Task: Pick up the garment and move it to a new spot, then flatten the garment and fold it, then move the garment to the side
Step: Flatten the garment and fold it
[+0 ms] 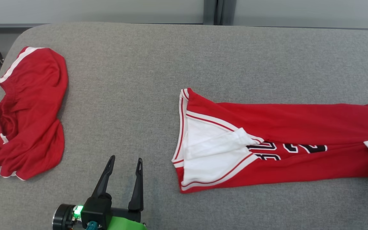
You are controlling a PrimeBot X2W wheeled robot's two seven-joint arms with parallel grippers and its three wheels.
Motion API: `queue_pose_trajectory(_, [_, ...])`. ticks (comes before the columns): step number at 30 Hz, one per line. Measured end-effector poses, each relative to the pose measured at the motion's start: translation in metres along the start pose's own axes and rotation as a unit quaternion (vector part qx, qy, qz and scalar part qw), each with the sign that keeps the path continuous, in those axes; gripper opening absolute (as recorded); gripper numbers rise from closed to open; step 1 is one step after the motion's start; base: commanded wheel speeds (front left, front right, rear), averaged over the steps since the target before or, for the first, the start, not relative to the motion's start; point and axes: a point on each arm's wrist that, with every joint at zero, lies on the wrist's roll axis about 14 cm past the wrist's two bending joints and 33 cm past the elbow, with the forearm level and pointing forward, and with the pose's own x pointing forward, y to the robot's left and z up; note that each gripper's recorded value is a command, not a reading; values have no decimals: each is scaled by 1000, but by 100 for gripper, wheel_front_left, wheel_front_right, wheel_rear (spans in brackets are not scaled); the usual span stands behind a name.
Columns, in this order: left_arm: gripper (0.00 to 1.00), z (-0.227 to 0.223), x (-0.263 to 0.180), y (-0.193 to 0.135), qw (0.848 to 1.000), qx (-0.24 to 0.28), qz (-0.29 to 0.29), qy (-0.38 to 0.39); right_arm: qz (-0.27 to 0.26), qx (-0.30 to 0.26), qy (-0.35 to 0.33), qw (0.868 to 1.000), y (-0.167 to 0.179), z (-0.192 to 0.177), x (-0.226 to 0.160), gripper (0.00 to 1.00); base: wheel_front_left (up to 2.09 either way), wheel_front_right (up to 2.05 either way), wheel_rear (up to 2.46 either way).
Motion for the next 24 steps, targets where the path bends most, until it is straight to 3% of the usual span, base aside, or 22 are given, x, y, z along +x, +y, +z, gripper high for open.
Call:
queue_pose_trajectory(4, [100,-2,3,-3,1000,1,-9,2,-21,-53,-46,997,-28,43,-2,0,0,0,0])
queue_pose_trajectory(9, [100,-3,5,-3,1000,4,-12,4,-14,-100,-100,990,-20,83,-10,0,0,0,0])
queue_pose_trajectory(18, [100,-5,0,-18,999,7,-43,6,70,-145,-193,968,72,132,-45,0,0,0,0])
queue_pose_trajectory(24, [100,-4,-6,-14,999,9,-38,5,163,-160,-221,948,159,128,-77,0,0,0,0])
